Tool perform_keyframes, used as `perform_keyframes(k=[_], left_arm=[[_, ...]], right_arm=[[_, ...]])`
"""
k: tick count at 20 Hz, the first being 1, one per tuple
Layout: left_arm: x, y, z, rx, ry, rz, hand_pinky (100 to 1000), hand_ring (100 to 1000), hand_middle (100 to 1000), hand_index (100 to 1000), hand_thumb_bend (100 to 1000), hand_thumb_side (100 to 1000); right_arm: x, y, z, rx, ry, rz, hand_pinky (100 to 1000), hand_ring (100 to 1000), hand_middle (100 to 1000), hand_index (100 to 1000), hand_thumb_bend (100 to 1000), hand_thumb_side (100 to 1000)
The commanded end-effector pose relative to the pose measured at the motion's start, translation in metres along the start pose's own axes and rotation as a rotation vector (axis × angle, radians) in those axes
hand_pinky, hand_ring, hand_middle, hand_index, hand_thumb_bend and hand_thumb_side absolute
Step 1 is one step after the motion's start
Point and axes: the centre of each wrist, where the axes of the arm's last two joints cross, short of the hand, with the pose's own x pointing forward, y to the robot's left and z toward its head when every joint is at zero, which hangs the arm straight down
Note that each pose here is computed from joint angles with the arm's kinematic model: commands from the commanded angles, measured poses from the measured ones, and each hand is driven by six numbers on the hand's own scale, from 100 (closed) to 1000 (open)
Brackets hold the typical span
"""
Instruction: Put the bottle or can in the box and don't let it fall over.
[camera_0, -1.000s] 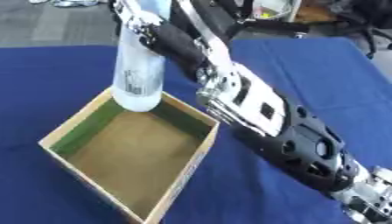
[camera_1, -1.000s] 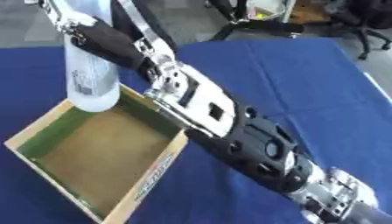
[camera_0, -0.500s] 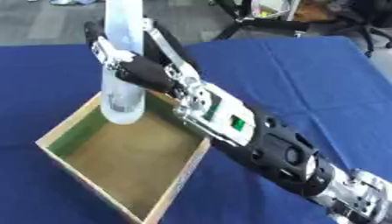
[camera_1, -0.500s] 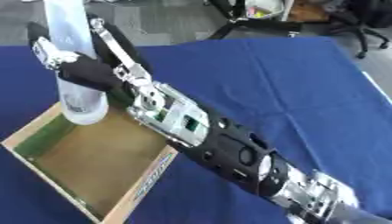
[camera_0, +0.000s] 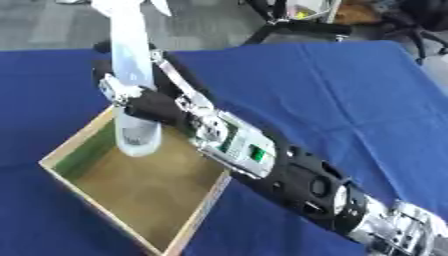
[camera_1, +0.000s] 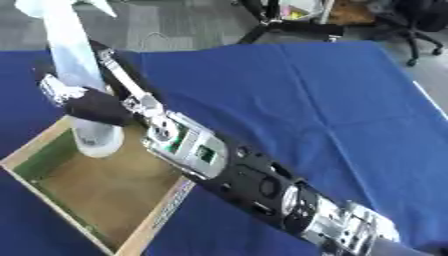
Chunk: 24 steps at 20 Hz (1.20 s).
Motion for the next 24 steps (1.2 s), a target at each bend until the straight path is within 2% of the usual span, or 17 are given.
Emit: perform_keyframes(k=[1, 3, 7, 16, 21, 24], left_arm=[[0.011, 0.0, -0.009, -0.022, -0.043, -0.015, 938, 1000, 1000, 720, 488, 548], [0.011, 0.0, -0.009, -0.022, -0.043, -0.016, 938, 1000, 1000, 720, 488, 548], [0.011, 0.001, -0.009, -0.02, -0.043, -0.019, 939, 1000, 1000, 720, 488, 548], [0.012, 0.002, -0.009, -0.018, -0.044, -0.027, 939, 1000, 1000, 719, 484, 549], [0.012, 0.003, -0.009, -0.018, -0.046, -0.036, 939, 1000, 1000, 719, 486, 548], [0.012, 0.004, -0.008, -0.018, -0.044, -0.043, 939, 1000, 1000, 719, 485, 548]], right_arm=[[-0.001, -0.003, -0.002, 0.057, 0.026, 0.068, 869, 924, 1000, 641, 100, 470], [-0.002, -0.004, -0.002, 0.089, 0.045, 0.089, 899, 995, 1000, 715, 100, 464], [-0.001, -0.006, -0.002, 0.111, 0.075, 0.108, 944, 1000, 1000, 810, 100, 445], [-0.004, -0.008, 0.004, 0.14, 0.169, 0.157, 963, 1000, 1000, 876, 100, 460], [0.002, -0.014, 0.008, 0.171, 0.238, 0.164, 970, 1000, 1000, 881, 100, 569], [0.012, -0.02, 0.009, 0.2, 0.265, 0.175, 989, 1000, 1000, 911, 100, 647]])
